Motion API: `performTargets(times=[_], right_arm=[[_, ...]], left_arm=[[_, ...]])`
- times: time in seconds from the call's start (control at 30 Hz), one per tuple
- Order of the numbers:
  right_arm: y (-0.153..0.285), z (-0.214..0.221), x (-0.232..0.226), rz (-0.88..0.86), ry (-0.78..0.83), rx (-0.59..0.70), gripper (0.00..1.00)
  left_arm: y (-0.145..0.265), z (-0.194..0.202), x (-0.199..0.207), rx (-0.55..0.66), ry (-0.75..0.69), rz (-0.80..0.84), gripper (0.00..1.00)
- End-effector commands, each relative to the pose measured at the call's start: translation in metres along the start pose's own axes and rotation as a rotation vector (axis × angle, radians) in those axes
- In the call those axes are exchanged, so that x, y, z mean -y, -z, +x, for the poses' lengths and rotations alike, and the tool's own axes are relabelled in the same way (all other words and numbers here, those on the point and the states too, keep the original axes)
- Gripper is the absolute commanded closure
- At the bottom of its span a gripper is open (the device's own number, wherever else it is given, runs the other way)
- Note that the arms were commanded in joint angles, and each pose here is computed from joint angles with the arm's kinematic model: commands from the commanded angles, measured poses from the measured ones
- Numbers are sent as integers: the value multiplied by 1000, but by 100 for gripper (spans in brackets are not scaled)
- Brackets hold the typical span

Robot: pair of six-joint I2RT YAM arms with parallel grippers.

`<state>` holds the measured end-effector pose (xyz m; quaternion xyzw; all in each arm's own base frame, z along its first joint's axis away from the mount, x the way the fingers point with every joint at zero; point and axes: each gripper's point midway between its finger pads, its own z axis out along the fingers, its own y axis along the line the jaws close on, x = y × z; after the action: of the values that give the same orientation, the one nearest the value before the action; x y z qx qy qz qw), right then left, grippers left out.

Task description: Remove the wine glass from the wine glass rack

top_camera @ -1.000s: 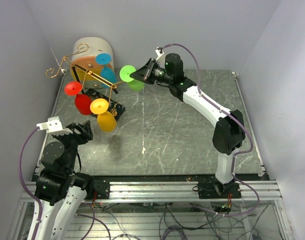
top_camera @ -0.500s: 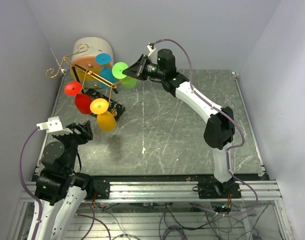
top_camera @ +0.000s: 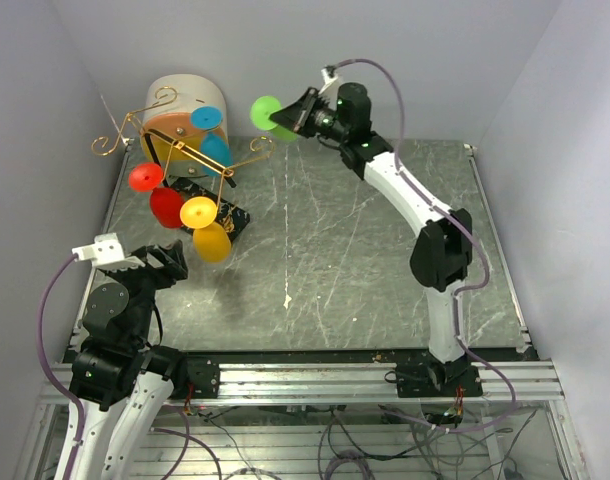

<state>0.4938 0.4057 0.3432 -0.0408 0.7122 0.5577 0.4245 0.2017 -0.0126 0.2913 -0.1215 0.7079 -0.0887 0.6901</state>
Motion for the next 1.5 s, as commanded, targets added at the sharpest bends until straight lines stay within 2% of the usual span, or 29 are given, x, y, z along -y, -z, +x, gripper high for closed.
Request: performTargets(times=[0.0, 0.13, 0.2, 0.23, 0.27, 0.3, 0.33, 0.37, 0.43, 0.47, 0.57, 0.6, 0.73, 0.9, 1.03, 1.33, 1.47], right_arm=[[64, -102, -9, 170, 307, 271, 100], [142, -132, -5, 476, 578, 444, 100], [176, -124, -10, 559, 692, 464, 100], [190, -114, -14, 583, 740, 460, 100], [201, -101, -21, 602, 793, 447, 100], [211, -85, -24, 623, 842, 424, 100], [220, -69, -29, 631, 898, 400, 100], [230, -46, -34, 621, 936, 369, 100], [245, -13, -42, 609, 984, 334, 100], [252, 1, -44, 611, 1008, 313, 100], [268, 44, -50, 599, 1062, 243, 100], [271, 60, -49, 592, 1081, 208, 100], [273, 107, -56, 579, 1188, 124, 99], [262, 141, -63, 619, 1377, 77, 95], [248, 150, -70, 577, 1425, 93, 95], [224, 166, -120, 334, 1482, 221, 97], [217, 173, -137, 278, 1525, 263, 97]], left_arm=[[2, -18, 2, 48, 54, -10, 12], [-7, -18, 21, 14, 90, 61, 10], [-14, -21, 39, -21, 129, 119, 15], [-14, -30, 54, -27, 151, 175, 24], [-15, -38, 67, -36, 174, 224, 47], [-17, -46, 82, -45, 195, 281, 76], [-19, -56, 96, -53, 233, 331, 91], [-21, -63, 111, -74, 254, 387, 93], [-21, -71, 140, -139, 282, 500, 92], [-22, -72, 150, -182, 306, 534, 83], [-20, -76, 180, -287, 367, 653, 47], [-18, -77, 187, -316, 396, 682, 39], [-6, -81, 208, -390, 538, 800, 23], [0, -70, 213, -508, 628, 802, 23], [10, -59, 214, -617, 685, 787, 25], [24, -42, 207, -687, 725, 764, 27], [22, -32, 204, -705, 730, 746, 28]])
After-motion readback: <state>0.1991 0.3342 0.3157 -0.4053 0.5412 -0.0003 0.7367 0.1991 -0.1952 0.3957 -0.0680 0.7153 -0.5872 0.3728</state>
